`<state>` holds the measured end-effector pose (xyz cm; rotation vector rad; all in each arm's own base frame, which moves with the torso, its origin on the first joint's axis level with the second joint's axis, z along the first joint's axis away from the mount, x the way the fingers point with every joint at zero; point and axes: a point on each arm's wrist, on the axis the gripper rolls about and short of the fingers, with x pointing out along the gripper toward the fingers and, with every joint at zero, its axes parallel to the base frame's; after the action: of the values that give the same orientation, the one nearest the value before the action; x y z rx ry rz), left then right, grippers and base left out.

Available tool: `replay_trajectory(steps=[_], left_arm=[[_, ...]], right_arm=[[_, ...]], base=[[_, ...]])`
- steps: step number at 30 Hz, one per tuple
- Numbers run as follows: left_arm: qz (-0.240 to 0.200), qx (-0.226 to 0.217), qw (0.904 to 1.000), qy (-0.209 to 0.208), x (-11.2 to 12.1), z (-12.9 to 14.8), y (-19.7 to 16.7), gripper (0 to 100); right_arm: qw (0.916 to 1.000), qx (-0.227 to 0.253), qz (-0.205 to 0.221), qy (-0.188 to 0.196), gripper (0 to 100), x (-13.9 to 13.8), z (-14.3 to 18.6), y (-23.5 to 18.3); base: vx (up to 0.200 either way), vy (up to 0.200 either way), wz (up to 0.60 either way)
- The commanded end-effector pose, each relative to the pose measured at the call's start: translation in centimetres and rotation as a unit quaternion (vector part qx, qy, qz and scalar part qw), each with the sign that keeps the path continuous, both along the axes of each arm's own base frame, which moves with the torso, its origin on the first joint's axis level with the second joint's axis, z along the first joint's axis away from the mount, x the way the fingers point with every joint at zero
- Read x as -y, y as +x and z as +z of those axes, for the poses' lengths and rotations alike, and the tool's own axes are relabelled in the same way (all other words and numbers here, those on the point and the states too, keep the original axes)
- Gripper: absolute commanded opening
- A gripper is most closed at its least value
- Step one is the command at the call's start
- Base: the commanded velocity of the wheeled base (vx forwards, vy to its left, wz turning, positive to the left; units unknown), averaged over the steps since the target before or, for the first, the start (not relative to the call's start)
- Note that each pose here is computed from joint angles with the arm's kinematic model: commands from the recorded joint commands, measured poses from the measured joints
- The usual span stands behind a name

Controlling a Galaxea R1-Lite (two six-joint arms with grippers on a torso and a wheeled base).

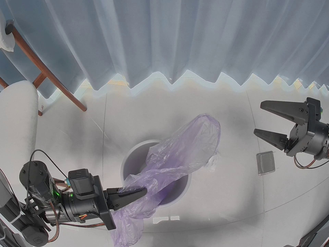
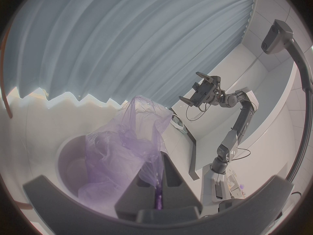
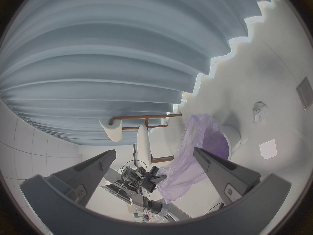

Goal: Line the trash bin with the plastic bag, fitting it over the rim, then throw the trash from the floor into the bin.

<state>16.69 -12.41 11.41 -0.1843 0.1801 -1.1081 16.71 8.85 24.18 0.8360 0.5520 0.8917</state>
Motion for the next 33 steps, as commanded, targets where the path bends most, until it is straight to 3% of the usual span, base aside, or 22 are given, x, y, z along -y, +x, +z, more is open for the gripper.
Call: replay_trajectory(steps=[1,6,11,23,33], left_arm=[[0.001,-0.001,1.0,0.0,0.0,0.0,0.0,0],[0.002,0.001,1.0,-0.001,0.0,0.0,0.1,0],[0.001,-0.004,1.0,0.003,0.0,-0.2,0.1,0],[0.001,-0.004,1.0,0.003,0.1,-0.2,0.1,0],[-0.009,-0.007,0.9999,0.006,0.3,-0.4,-0.2,0]], right_arm=[[0.9999,-0.008,0.012,-0.008,100,-0.9,-0.3,0.8],[0.9989,-0.019,0.016,-0.039,100,-1.7,-1.9,2.5],[0.9984,-0.022,0.029,-0.043,100,-2.5,-2.3,2.3],[0.9968,-0.035,-0.016,-0.07,100,-4.3,-3.8,3.5],[0.9966,-0.035,-0.024,-0.071,100,-4.6,-4.4,4.1]], base=[[0.0,0.0,0.0],[0.0,0.0,0.0],[0.0,0.0,0.0],[0.0,0.0,0.0],[0.0,0.0,0.0]])
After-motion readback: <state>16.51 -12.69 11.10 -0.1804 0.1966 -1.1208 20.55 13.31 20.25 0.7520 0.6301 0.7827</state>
